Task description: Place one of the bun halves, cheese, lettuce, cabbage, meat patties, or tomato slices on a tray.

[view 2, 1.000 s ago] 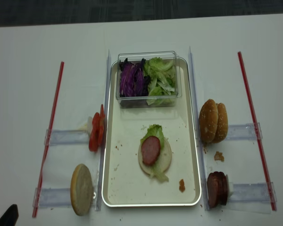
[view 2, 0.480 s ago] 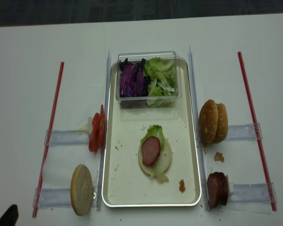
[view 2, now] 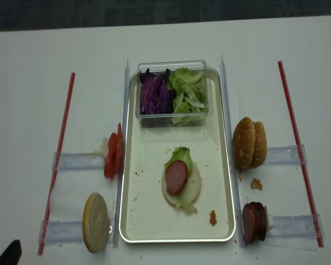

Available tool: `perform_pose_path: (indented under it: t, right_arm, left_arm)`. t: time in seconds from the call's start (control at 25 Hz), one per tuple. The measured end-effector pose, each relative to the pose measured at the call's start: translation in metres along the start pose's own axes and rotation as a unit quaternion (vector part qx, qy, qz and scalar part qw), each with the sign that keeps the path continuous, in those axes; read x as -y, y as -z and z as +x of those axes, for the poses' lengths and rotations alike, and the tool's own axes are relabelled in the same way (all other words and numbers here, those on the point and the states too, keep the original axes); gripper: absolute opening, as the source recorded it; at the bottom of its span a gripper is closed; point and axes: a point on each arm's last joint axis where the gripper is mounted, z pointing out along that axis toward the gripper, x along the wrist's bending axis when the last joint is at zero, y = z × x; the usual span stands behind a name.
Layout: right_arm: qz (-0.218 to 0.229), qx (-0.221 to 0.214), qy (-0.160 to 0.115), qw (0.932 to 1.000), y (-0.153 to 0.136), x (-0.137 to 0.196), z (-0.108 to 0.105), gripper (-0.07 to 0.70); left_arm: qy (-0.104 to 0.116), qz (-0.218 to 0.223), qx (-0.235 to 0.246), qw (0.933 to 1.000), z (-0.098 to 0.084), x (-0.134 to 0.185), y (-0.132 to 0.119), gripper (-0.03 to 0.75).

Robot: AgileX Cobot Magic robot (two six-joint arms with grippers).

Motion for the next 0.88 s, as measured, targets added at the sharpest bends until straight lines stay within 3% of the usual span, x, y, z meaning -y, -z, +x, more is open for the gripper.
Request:
perform_pose_path:
  t: [0.28,0.56,0.88]
  right_arm:
    - [-0.001,0.001,0.001,1.0,0.003,0.006,0.0,0.412]
    - [0.037,-0.03,-0.006,0.9988,-0.021,0.02,0.005,0.412]
    - [-0.011,-0.027,0.021,0.9994,-0.026,0.013,0.005,0.412]
  left_arm:
    - [0.0,0.0,0.0,1.0,0.0,0.0,0.0,0.474]
    - [0.0,0.0,0.0,1.0,0.0,0.0,0.0,0.474]
    - [0.0,0.0,0.0,1.0,0.0,0.0,0.0,0.474]
